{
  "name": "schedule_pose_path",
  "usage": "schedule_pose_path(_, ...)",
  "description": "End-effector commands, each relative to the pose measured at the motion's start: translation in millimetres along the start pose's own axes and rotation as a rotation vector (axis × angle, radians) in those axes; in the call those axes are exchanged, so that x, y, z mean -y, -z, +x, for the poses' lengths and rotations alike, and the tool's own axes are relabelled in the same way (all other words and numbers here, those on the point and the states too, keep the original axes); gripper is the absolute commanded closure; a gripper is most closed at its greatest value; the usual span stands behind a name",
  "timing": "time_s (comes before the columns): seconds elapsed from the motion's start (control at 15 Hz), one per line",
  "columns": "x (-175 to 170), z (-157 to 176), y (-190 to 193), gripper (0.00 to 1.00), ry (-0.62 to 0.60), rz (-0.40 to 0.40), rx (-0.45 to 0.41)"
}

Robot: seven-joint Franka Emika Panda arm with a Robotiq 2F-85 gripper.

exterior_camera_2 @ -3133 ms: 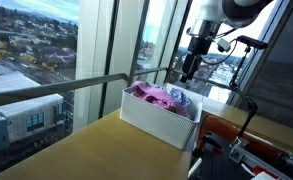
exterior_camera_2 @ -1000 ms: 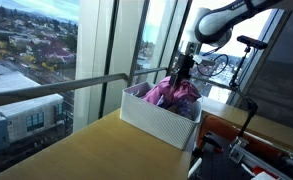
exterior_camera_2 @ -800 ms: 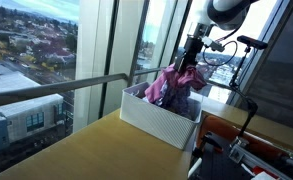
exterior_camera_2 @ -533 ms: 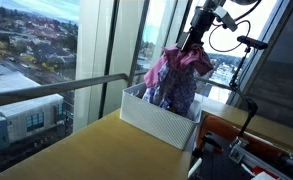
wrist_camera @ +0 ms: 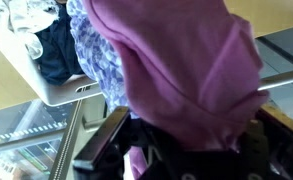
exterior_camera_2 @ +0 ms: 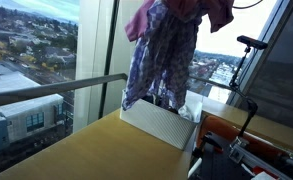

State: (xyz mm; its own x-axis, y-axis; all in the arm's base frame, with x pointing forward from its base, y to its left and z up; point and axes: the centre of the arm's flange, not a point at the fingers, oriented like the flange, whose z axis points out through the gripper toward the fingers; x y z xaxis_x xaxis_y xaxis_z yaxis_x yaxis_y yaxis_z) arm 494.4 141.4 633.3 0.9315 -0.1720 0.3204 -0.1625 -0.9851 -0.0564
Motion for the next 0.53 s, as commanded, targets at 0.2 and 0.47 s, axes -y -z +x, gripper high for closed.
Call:
schedule_pose_path(0.2,140.4,-6.0,77.5,1.0,0.079,-0.012,-0.053)
schedule_pose_path(0.47,207.1,-5.7,59.6,1.0,0.122,-0.024,-0.026)
